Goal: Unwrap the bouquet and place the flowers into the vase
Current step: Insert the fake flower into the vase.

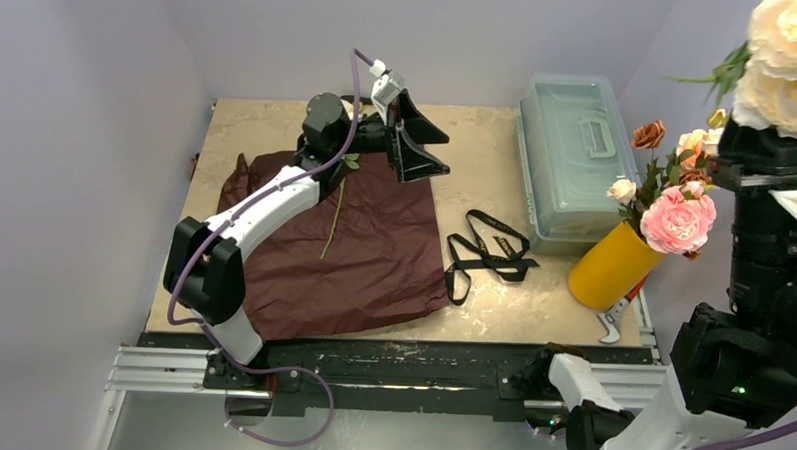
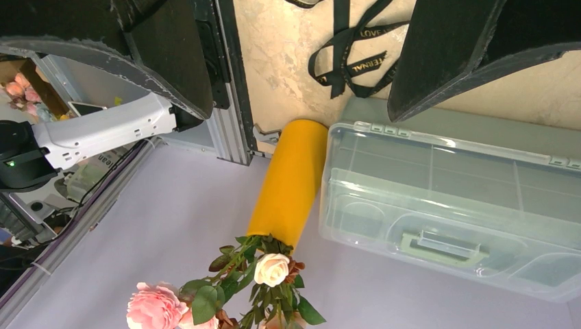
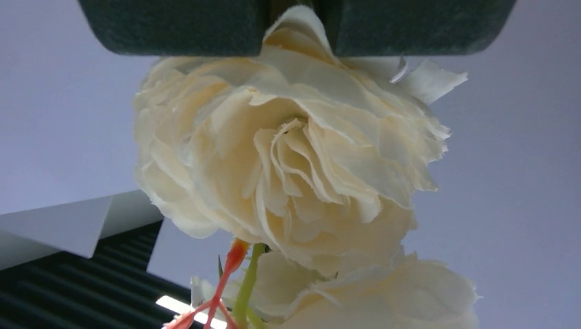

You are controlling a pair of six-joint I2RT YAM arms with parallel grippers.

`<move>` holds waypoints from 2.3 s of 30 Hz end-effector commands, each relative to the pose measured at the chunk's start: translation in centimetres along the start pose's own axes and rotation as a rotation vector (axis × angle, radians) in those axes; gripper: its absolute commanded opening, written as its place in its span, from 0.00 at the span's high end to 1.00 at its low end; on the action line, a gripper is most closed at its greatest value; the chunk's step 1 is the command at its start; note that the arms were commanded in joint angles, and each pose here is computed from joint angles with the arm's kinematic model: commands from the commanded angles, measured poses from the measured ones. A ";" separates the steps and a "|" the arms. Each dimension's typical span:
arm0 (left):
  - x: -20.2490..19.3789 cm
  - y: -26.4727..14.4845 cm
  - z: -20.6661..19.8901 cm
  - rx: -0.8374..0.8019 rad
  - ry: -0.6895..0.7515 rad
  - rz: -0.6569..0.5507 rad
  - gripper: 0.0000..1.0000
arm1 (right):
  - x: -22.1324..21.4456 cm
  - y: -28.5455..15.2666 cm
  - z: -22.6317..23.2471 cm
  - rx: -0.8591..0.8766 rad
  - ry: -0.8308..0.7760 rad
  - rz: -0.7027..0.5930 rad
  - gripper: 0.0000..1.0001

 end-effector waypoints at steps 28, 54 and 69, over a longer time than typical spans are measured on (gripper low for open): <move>0.5 2.5 -0.6 -0.118 -0.023 -0.028 0.00 | -1.8 -6.5 -8.3 -0.590 -0.278 0.459 1.00; -0.5 2.6 0.5 -0.071 -0.021 -0.019 0.00 | -5.2 -5.7 -5.2 -0.575 0.086 0.488 1.00; -0.7 3.5 1.0 -0.068 -0.038 -0.013 0.00 | -11.3 -6.6 -6.3 -0.644 0.054 0.679 1.00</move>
Point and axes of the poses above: each gripper's point midway between its finger pads, its own y axis out along the fingers, its own z axis along the line the jaws close on, x = y × z, the point moved 3 cm from there along -y, back along the fingers, and after that the axes turned 15 degrees about -y, right-handed, at the moved point
